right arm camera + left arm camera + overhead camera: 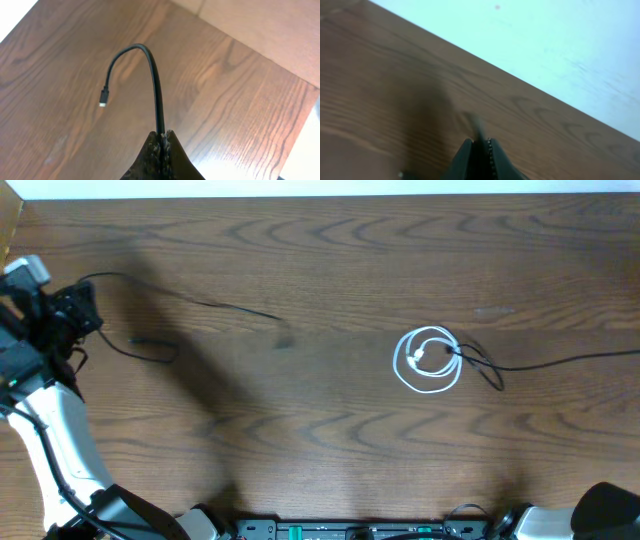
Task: Untangle cables
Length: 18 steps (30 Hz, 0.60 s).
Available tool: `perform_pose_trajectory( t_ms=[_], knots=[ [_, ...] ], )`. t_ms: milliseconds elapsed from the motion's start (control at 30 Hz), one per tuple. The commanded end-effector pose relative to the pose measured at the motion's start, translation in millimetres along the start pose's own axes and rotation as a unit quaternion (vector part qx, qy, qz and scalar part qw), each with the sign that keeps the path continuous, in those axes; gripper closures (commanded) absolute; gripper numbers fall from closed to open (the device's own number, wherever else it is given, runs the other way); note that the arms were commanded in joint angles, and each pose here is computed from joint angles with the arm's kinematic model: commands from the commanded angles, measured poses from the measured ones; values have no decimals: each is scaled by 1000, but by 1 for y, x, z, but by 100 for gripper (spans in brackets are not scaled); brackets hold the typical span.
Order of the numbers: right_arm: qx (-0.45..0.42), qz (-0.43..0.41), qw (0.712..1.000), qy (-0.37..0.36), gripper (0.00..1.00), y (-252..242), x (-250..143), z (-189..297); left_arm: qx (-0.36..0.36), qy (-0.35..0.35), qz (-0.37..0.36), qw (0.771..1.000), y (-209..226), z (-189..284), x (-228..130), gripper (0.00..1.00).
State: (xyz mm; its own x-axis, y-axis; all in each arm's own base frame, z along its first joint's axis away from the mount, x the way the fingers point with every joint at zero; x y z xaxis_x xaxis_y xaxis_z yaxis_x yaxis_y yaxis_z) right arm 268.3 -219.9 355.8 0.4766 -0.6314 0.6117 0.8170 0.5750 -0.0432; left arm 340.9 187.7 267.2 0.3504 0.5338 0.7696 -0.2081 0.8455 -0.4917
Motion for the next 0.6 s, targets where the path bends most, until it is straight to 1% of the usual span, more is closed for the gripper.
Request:
perform_pose_trajectory(
  t_ms=[0, 133, 267, 400, 567],
  knots=[
    [-9, -14, 1000, 19, 99, -15, 5, -18, 14, -18, 10, 1000, 13, 11, 8, 90],
    [42, -3, 998, 48, 99, -7, 3, -32, 17, -18, 13, 1000, 16, 13, 8, 89],
    [85, 36, 994, 66, 99, 22, -4, -39, 1, -4, 7, 1000, 2, 5, 2, 89],
    [125, 93, 985, 77, 99, 67, -18, -35, -27, 17, -5, 999, -21, -7, -8, 89],
    [176, 165, 967, 81, 99, 128, -42, -17, -67, 49, -24, 996, -56, -22, -25, 89]
  ],
)
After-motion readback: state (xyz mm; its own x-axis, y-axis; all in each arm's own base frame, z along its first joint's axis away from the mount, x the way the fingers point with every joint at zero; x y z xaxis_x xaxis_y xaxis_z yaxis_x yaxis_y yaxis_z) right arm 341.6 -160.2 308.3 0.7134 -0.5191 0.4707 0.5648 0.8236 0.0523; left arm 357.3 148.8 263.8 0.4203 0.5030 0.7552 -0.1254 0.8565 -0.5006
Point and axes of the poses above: each gripper's point midway between its finger pads, its own z axis back along the fingers, its own y axis along the line the jaws close on, x = y × z, the point moved 5 cm from there along z, back along the fingers, and after that the axes turned 5 degrees about z, right-handed, at the moved point
